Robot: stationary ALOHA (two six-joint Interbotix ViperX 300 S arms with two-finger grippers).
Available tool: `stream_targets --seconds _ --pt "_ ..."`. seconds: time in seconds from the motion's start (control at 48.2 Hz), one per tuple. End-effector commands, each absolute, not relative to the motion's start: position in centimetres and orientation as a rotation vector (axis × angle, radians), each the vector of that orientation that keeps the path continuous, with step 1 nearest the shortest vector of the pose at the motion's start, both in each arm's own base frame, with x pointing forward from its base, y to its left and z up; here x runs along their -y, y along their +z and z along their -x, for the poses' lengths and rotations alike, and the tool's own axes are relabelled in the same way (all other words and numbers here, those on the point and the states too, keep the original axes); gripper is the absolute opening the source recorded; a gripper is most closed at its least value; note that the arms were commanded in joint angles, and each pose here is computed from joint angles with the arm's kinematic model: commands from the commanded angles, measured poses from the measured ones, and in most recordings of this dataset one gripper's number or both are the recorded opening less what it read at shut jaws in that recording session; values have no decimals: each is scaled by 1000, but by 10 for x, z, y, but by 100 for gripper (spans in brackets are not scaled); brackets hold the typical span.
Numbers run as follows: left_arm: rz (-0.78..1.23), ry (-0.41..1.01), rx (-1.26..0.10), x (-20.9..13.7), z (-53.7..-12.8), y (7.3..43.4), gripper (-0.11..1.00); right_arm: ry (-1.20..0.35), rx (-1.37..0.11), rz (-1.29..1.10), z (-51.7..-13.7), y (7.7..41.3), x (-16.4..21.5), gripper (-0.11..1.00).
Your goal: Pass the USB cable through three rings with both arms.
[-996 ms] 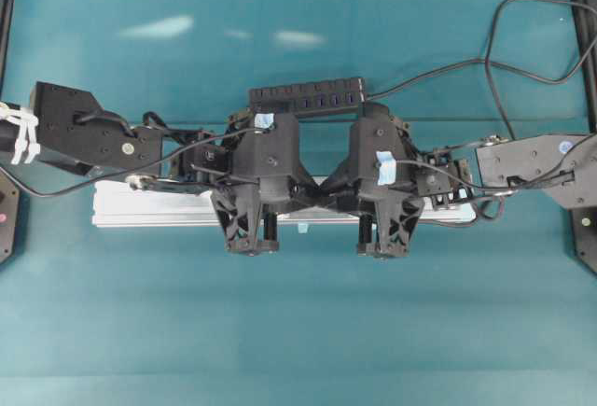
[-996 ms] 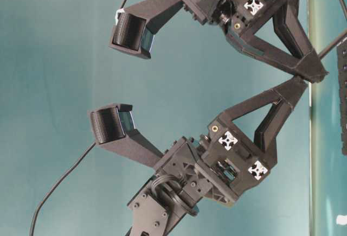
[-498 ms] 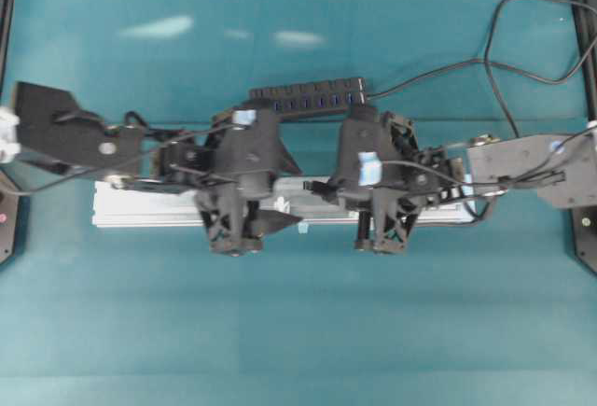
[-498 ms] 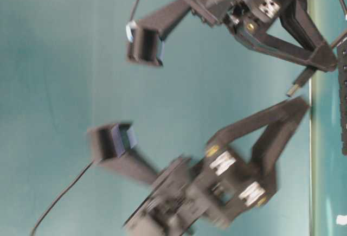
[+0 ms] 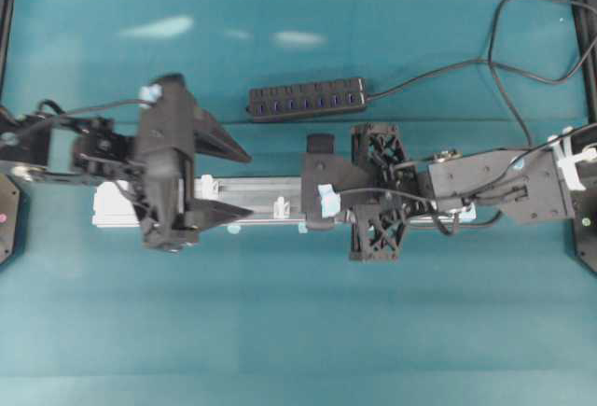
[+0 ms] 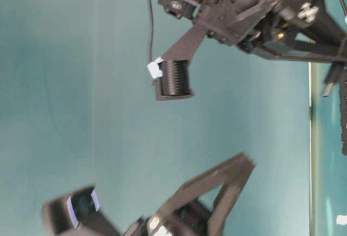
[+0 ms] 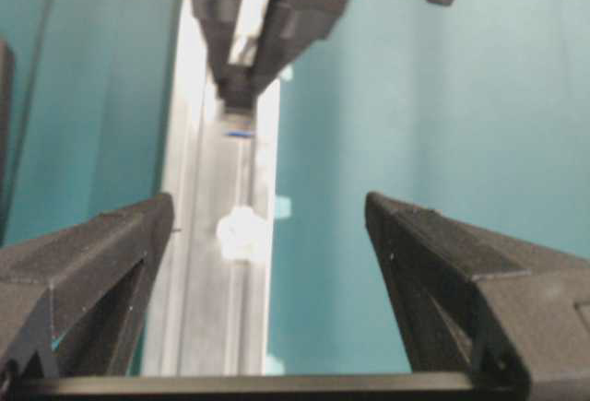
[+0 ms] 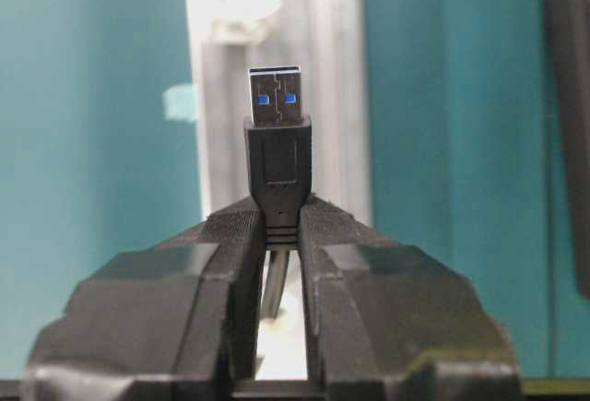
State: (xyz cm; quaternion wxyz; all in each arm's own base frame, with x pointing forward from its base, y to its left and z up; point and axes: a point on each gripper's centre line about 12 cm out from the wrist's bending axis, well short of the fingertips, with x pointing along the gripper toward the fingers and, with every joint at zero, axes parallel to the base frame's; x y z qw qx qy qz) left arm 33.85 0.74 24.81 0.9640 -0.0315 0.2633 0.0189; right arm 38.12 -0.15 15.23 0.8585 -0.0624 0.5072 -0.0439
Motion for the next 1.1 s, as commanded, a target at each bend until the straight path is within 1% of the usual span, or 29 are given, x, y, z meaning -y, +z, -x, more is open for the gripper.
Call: stream_targets --seconds 0.0,0.104,0.353,0.519,0.851,1.079 --pt "65 43 -479 -9 -330 265 92 -78 -1059 145 -385 154 -2 -6" --pt "64 47 -468 -11 -320 269 92 -71 -1072 147 -386 148 -5 -6" --pt "69 50 -525 -9 -296 269 92 -68 -1109 154 -393 132 -6 -6" --pt "69 50 -529 -9 -285 272 92 -74 -1106 150 -397 131 -4 -6" --pt "69 50 -528 -9 -281 272 92 -103 -1109 133 -401 130 9 -6" --pt "67 50 -525 -9 -282 273 92 -98 -1109 131 -405 123 9 -6"
